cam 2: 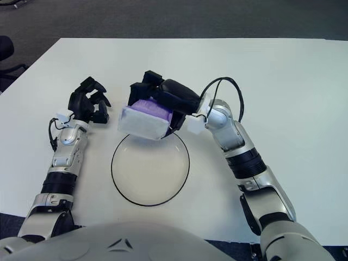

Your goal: Put the tissue paper into the plate.

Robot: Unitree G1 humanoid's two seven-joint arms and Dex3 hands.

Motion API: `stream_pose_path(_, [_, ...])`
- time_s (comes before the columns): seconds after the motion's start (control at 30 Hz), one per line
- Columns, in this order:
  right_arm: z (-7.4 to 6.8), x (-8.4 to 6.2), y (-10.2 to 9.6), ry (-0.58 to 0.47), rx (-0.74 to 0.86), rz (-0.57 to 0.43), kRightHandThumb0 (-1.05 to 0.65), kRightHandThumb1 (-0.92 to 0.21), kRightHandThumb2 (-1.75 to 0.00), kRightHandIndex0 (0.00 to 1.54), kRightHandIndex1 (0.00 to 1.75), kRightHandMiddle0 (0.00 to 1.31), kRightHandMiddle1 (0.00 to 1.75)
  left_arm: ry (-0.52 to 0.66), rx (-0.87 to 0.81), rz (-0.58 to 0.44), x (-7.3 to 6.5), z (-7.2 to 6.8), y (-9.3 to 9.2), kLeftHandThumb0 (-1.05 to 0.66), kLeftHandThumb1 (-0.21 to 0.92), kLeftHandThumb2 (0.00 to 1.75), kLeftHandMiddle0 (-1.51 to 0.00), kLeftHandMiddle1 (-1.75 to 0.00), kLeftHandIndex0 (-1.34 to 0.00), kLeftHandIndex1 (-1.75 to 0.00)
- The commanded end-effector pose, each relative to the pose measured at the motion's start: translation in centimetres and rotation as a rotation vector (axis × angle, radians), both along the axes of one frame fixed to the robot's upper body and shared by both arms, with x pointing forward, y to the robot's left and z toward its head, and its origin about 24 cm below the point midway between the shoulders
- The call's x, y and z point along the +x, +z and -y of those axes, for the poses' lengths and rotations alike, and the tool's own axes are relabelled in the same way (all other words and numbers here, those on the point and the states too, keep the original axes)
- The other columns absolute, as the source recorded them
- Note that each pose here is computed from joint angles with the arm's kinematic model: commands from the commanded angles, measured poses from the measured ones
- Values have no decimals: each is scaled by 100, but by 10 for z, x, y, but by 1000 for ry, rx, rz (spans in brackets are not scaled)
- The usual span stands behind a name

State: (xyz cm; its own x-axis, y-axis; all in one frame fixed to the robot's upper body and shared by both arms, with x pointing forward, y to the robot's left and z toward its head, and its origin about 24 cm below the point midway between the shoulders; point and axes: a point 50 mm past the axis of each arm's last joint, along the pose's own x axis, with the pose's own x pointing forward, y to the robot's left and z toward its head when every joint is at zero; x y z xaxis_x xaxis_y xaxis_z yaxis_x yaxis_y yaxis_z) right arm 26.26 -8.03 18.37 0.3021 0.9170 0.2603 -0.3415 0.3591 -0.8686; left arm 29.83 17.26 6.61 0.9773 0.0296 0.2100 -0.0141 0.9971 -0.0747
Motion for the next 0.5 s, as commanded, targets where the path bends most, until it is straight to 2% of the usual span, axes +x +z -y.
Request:
stream_pose_path(0.0, [-1,-4,4,45,-17,14,55,-13,-154,76,175,99,175,34,-52,-203,-27,1,-57,-1,-4,171,-90,-169,-65,-175])
stream_pose_path(0.13, [-2,-6,5,68,-60,68,54,-13,-154,76,175,97,175,41,-48,-201,-26,0,-58,-1,-5,172,-90,-169,-66,-175])
stream_pose_path(0.4, [-3,-8,5,94,-104,58,53,-15,-152,74,175,90,175,47,-48,-198,-25,0,-58,-1,-5,172,-90,-170,-67,-175])
stream_pose_path(0.47, [-4,-8,6,103,-120,55,53,-16,-150,73,175,81,175,53,-48,-192,-26,1,-56,-1,-5,172,-90,-170,-67,-175])
